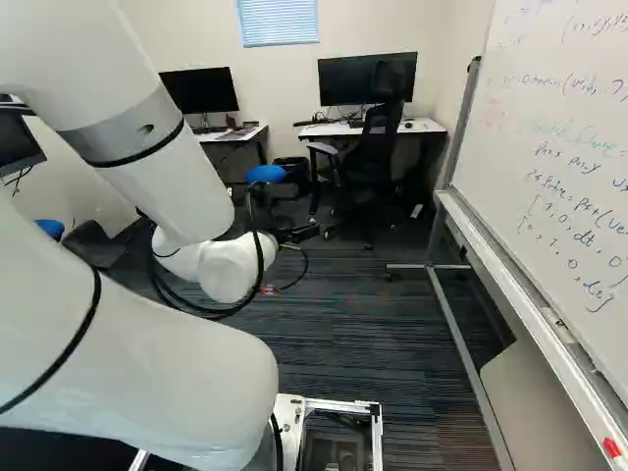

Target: Open the door and move inside

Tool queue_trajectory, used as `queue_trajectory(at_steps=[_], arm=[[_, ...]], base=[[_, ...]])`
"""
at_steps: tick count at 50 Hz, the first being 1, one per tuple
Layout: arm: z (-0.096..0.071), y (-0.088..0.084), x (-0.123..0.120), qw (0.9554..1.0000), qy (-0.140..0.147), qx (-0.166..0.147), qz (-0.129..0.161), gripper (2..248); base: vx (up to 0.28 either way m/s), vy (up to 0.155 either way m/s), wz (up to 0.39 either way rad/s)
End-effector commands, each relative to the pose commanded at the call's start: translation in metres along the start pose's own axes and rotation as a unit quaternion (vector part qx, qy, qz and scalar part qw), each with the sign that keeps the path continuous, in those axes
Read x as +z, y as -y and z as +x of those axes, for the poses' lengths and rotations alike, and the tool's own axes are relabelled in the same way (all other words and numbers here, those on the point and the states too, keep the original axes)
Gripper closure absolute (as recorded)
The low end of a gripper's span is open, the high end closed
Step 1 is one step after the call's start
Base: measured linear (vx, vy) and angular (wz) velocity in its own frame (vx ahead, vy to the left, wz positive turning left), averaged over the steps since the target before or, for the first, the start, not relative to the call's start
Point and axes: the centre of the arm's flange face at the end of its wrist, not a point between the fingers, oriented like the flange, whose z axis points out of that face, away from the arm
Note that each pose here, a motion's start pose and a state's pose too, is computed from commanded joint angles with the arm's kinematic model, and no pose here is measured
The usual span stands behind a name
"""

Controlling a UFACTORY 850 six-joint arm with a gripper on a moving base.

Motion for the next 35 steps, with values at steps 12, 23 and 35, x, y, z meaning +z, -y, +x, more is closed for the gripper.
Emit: queue_trajectory(at_steps=[12,23,35], arm=[[0.0000,0.0000,0.0000,1.0000,0.000,0.000,0.000,3],[0.0000,0.0000,0.0000,1.0000,0.000,0.000,0.000,3],[0.0000,0.0000,0.0000,1.0000,0.000,0.000,0.000,3]], base=[[0.000,0.000,0.000],[0.000,0.000,0.000],[0.000,0.000,0.000]])
